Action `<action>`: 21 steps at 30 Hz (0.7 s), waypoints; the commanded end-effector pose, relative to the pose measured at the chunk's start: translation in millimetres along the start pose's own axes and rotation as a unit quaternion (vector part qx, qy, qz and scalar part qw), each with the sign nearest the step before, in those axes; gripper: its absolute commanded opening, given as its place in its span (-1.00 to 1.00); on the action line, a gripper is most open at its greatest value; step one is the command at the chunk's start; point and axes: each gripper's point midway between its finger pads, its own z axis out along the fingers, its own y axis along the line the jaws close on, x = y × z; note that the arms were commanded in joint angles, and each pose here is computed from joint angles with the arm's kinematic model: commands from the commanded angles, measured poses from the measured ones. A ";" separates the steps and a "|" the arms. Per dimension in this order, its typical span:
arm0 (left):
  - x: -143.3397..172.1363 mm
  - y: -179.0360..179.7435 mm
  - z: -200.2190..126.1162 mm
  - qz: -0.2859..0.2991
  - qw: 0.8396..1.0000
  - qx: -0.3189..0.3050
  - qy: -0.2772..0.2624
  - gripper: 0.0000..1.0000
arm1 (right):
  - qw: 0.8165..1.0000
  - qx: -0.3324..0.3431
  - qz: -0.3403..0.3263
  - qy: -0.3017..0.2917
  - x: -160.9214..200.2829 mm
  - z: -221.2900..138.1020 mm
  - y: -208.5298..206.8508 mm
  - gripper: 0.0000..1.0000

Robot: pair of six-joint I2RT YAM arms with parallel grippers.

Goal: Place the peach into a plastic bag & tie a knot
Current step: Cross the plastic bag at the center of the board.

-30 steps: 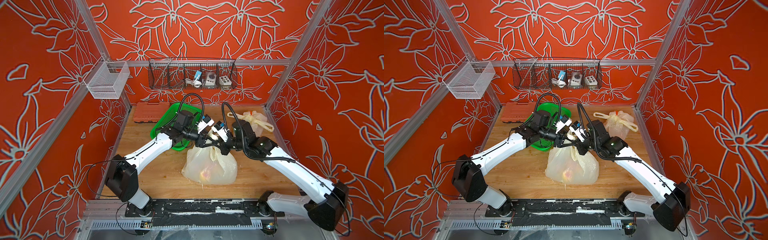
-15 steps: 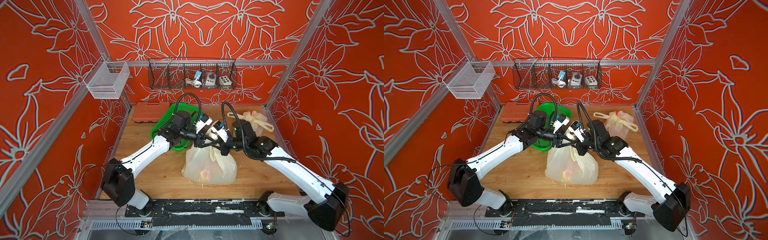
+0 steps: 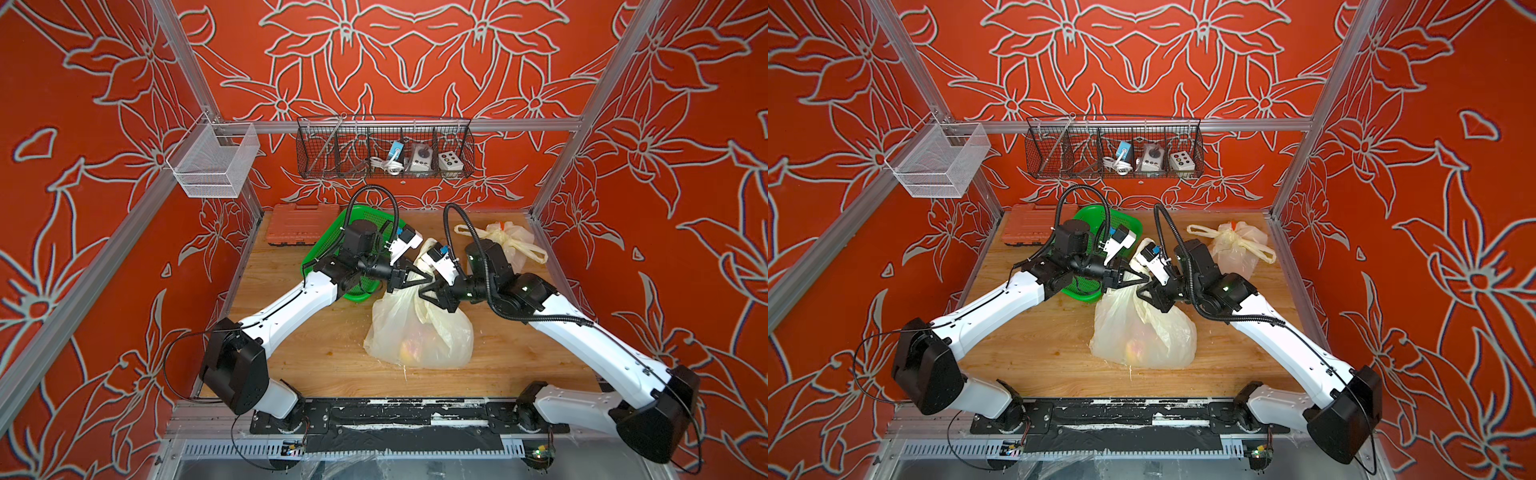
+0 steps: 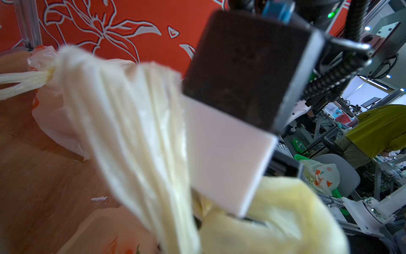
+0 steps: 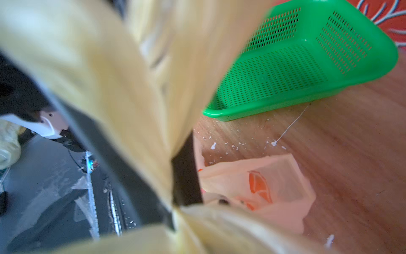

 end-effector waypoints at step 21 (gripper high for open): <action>10.2 -24.1 -6.5 0.017 0.998 0.062 0.016 -1.00 | 0.984 -0.026 0.161 -0.069 -79.5 -51.7 -27.1 -0.20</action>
